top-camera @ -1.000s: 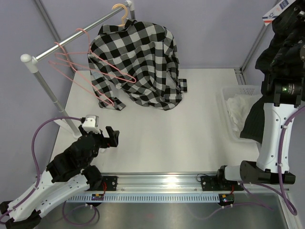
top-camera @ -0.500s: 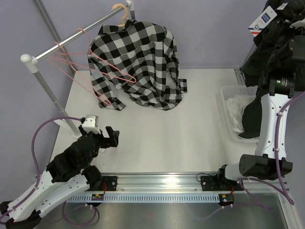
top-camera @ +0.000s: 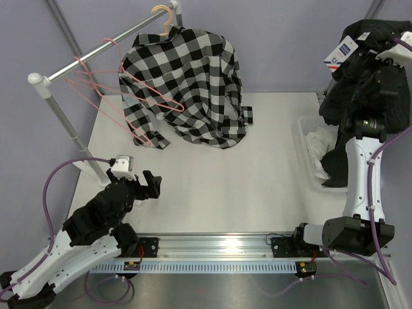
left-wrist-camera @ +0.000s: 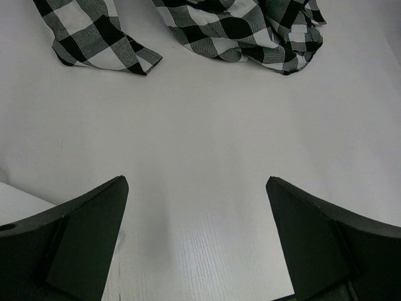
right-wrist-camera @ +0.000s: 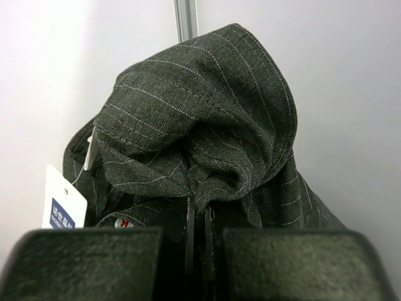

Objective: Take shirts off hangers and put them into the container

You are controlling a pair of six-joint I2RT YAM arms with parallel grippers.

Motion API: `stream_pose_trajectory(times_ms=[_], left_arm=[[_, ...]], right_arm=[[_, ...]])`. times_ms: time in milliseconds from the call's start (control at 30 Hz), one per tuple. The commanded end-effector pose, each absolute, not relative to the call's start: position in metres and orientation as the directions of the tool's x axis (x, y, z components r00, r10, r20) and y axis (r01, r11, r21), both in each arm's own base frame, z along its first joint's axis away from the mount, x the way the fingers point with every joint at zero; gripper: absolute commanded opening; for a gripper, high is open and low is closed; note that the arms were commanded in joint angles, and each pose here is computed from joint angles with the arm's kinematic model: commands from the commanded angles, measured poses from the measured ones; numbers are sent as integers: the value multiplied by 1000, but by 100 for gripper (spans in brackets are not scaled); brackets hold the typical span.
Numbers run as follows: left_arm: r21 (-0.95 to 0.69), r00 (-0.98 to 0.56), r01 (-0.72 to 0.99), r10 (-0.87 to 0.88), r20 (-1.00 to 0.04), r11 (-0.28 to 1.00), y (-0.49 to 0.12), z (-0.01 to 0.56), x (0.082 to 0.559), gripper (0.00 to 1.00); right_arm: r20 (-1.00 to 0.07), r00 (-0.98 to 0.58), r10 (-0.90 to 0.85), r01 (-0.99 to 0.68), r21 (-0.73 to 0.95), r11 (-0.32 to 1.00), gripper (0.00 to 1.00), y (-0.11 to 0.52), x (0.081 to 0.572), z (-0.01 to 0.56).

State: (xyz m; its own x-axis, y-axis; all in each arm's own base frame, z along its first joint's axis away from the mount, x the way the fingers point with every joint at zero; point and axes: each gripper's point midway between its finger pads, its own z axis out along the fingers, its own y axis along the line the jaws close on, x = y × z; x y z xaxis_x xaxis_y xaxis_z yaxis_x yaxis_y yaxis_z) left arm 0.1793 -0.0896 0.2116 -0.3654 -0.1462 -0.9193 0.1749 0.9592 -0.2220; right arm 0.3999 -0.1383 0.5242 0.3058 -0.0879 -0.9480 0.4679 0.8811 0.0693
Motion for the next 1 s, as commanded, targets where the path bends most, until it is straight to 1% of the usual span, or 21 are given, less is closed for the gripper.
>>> stream_pose_trajectory(times_ms=[0,33,67,133,167,200,233,267,300,333,367,433,500,533,567,800,967], left_arm=[[-249,-352,190,-171,-920,950,-94,216,180,99],[-248,-352,191,-170,-920,950,-94,216,180,99],[-252,-349,196,-173,-921,948,-94,217,179,99],[-256,-347,198,-176,-921,946,-93,218,179,99],[-260,-341,201,-181,-922,944,-93,219,178,99],[-262,-342,204,-182,-922,943,-93,219,178,99],[-263,-339,206,-184,-923,942,-93,220,177,99],[-265,-339,208,-185,-922,942,-93,220,177,99],[-269,-337,211,-188,-923,940,-93,221,176,99],[-269,-337,213,-188,-922,939,-93,221,176,99],[-269,-337,215,-188,-923,939,-93,221,176,99],[-279,-334,224,-196,-922,934,-94,223,174,99],[-281,-335,228,-196,-921,932,-94,222,174,99],[-284,-333,229,-199,-922,931,-94,223,174,99],[-284,-331,230,-200,-922,931,-94,224,174,99],[-290,-328,236,-205,-922,928,-94,225,173,99],[-292,-322,231,-210,-923,928,-92,226,173,99]], right_arm=[[-896,433,-94,502,153,851,0,-140,355,553],[-903,421,-90,510,153,847,0,-141,354,546],[-919,387,-80,523,148,839,0,-143,356,526],[-924,376,-66,559,169,812,0,-148,344,513],[-938,344,-42,574,174,800,0,-151,345,491],[-939,343,-31,594,191,782,0,-154,336,485],[-955,297,-18,615,177,768,0,-157,336,464],[-949,312,36,617,231,752,0,-157,334,454],[-947,316,54,644,256,721,0,-161,325,447],[-950,296,99,664,279,694,0,-163,323,425],[-945,309,109,686,301,662,0,-167,312,421],[-943,292,159,702,324,634,0,-168,306,393],[-940,282,193,719,341,606,0,-167,293,377],[-937,261,231,728,348,591,0,-166,292,359],[-934,263,241,729,356,585,0,-165,288,355],[-925,183,332,785,341,518,0,-174,299,300],[-880,100,465,849,319,421,0,-186,303,258]])
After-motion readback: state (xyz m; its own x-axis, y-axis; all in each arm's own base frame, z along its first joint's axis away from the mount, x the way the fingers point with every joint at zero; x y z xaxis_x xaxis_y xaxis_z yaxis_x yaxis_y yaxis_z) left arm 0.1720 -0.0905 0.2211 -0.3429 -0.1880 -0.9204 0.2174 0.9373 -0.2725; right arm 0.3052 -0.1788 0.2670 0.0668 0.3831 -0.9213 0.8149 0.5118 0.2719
